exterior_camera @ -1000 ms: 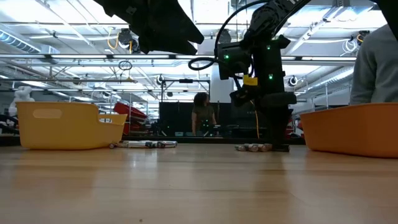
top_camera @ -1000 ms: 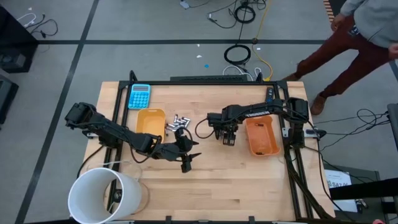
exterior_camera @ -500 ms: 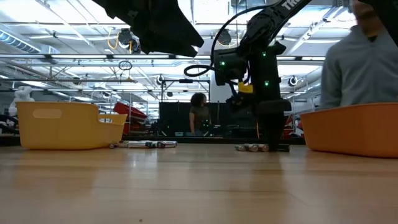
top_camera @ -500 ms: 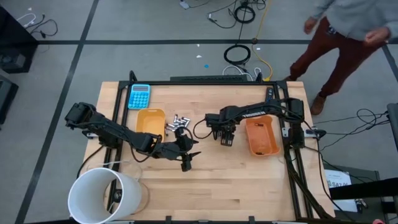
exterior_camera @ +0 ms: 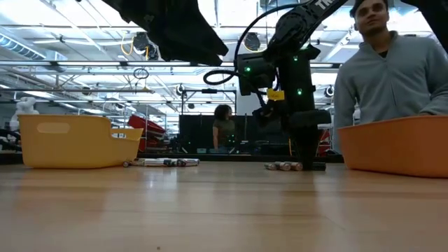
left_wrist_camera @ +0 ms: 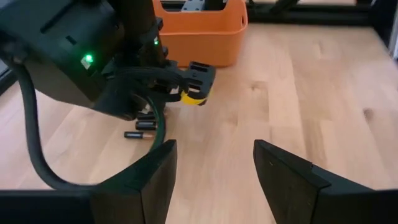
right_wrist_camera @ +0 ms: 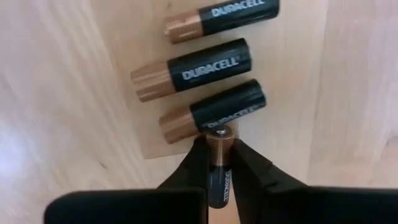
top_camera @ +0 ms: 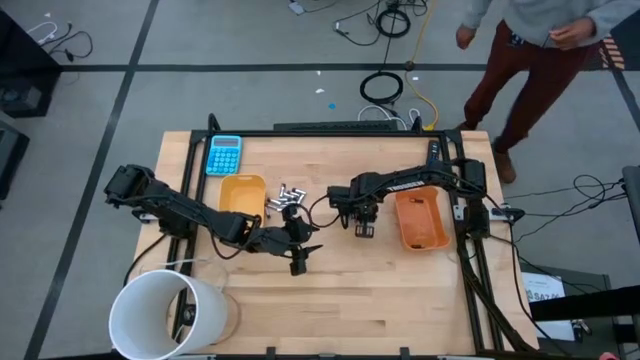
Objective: Sort batteries
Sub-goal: Put the black battery into the orange bin
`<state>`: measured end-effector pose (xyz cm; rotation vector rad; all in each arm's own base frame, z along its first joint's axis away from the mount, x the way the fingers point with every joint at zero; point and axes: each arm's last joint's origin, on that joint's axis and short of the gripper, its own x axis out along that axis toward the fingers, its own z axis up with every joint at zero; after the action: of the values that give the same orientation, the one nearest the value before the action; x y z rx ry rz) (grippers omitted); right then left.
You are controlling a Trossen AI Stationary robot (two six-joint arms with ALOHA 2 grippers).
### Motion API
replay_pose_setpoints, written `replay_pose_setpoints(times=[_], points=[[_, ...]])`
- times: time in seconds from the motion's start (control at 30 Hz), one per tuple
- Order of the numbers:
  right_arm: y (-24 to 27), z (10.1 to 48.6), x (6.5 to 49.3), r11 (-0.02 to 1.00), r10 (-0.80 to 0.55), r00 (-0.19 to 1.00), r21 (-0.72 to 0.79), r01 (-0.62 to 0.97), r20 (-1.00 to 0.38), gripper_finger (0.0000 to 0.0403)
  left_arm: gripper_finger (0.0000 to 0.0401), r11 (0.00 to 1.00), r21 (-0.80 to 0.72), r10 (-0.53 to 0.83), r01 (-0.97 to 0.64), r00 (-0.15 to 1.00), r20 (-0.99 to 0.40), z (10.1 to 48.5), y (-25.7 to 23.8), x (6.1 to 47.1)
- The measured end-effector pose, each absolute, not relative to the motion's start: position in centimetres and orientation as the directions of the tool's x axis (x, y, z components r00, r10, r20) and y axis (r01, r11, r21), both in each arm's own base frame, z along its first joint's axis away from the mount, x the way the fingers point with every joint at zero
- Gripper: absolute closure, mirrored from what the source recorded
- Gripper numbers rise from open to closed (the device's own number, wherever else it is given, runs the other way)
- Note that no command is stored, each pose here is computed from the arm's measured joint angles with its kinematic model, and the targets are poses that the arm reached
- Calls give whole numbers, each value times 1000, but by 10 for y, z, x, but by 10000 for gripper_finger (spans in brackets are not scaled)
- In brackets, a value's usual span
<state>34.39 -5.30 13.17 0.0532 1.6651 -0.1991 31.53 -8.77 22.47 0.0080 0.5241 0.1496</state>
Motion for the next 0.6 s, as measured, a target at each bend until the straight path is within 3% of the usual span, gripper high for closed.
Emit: replay_pose_setpoints(times=[0.1, 0.2, 0.43, 0.6], points=[[-51, 153, 344, 976, -153, -85, -164, 142, -985, 381, 178, 996, 31, 86, -81, 849, -521, 224, -83, 317], [-46, 202, 336, 963, -204, 44, -193, 189, -978, 381, 178, 1000, 8, 15, -13, 842, -539, 223, -77, 318], [-13, 282, 273, 922, -251, 233, -158, 354, -939, 381, 178, 985, 59, -103, 164, 821, -562, 221, -63, 322], [13, 277, 215, 864, -254, 256, -100, 493, -933, 381, 178, 952, 42, -230, 304, 797, -558, 222, -55, 323]])
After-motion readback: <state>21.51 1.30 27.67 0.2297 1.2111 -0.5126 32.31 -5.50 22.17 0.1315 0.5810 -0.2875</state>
